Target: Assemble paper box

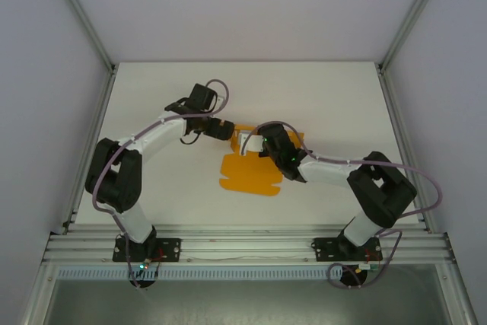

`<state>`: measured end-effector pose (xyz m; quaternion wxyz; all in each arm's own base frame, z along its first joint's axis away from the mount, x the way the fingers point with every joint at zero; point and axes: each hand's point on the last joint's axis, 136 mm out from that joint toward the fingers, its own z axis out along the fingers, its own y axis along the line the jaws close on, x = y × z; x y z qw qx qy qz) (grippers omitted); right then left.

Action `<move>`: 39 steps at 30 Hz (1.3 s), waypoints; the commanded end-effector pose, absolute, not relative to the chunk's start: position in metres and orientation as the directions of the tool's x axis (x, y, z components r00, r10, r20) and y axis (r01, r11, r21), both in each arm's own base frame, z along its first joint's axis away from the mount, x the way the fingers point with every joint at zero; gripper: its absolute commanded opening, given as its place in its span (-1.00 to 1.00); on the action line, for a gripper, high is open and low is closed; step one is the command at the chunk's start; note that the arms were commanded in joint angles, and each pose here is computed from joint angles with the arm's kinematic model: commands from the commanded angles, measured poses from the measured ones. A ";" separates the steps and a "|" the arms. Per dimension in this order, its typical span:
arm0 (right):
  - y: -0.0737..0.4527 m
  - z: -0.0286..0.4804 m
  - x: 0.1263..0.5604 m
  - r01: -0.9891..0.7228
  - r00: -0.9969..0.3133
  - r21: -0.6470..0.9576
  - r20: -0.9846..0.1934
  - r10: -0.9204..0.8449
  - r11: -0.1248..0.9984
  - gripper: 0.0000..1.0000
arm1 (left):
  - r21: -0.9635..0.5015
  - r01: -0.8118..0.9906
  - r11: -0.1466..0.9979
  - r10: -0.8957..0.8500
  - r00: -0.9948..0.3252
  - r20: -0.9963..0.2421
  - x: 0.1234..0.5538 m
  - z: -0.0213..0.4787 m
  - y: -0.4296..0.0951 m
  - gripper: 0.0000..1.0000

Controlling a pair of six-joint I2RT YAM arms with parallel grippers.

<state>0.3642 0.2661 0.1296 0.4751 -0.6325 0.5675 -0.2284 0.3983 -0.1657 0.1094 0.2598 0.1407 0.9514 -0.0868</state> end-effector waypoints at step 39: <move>0.275 0.140 0.364 -0.520 0.241 -0.837 -0.334 -0.911 0.170 -1.00 | -0.128 0.652 0.747 0.522 -0.695 -0.495 0.420 0.111 -0.175 -1.00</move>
